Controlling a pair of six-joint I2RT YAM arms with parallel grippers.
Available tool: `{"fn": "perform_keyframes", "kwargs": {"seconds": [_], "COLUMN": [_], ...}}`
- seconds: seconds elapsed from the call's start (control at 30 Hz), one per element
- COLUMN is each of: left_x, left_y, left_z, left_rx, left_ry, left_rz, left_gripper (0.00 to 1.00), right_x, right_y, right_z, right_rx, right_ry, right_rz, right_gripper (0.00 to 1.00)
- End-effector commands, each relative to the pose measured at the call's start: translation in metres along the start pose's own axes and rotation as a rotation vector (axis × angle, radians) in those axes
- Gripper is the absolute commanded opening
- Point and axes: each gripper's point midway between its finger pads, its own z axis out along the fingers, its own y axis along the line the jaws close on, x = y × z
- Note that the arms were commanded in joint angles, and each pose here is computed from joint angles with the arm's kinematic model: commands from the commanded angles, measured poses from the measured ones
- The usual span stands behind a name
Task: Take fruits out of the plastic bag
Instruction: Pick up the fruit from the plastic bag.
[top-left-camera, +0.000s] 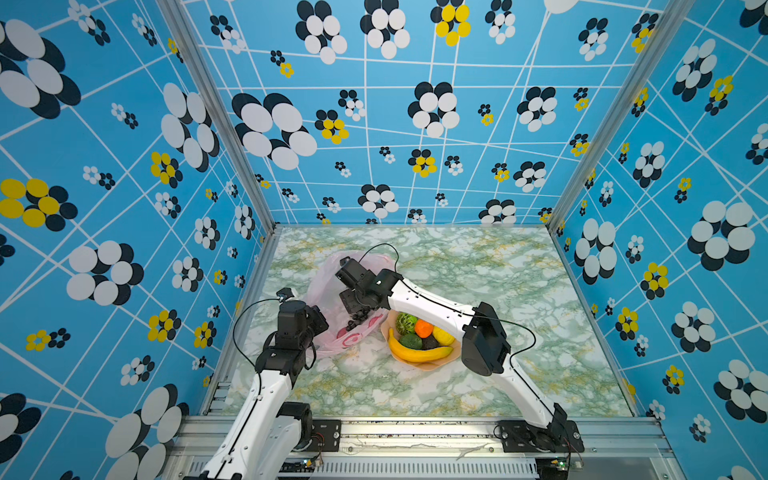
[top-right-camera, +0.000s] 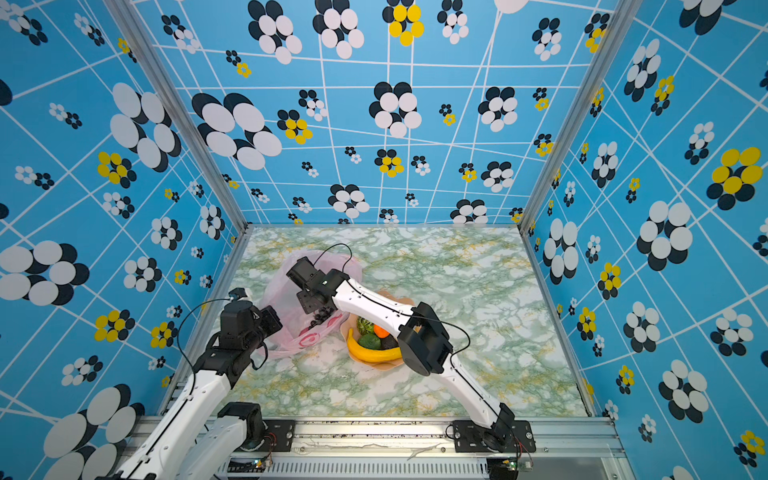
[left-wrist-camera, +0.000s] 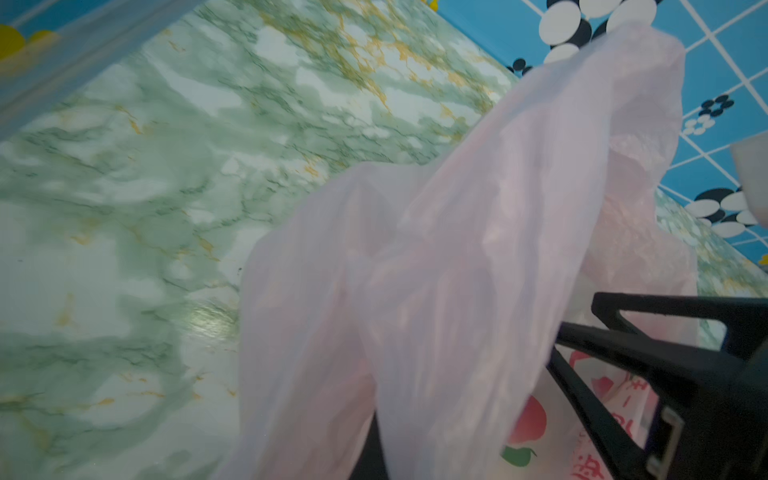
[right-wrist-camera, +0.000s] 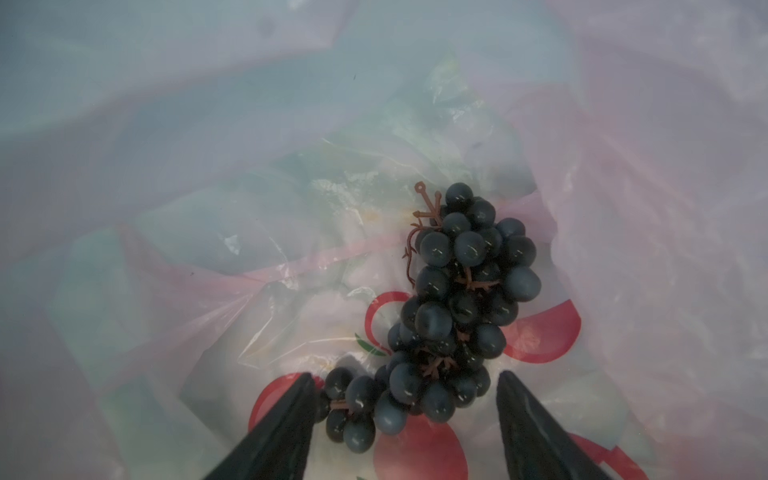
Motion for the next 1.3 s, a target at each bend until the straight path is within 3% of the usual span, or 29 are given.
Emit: {"fn": "perform_keyframes", "kwargs": {"seconds": [0.0,0.03,0.43,0.77,1.1,1.27], "left_x": [0.015,0.016,0.022,0.021,0.022,0.022], "left_y": [-0.009,-0.007,0.0,0.0,0.001,0.001], "left_z": [0.01,0.012,0.016,0.016,0.017,0.018], "left_rx": [0.054,0.051,0.035,0.032,0.03,0.026], "left_ry": [0.045,0.048,0.042,0.037,0.041,0.038], "left_rz": [0.056,0.058,0.058,0.058,0.058,0.056], "left_gripper": [0.0,0.0,0.0,0.0,0.0,0.0], "right_x": [0.002,0.002,0.008,0.018,0.026,0.028], "right_y": [-0.024,-0.027,-0.023,-0.029,-0.021,-0.018], "right_z": [0.003,0.006,0.047,0.076,0.097,0.105], "right_rx": [0.083,0.086,0.021,0.059,0.028,0.012], "right_ry": [0.025,0.025,0.074,0.096,0.104,0.107], "right_rz": [0.052,0.059,0.091,0.088,0.062,0.044], "right_gripper": [0.91,0.99,0.98,0.97,0.89,0.78]}}
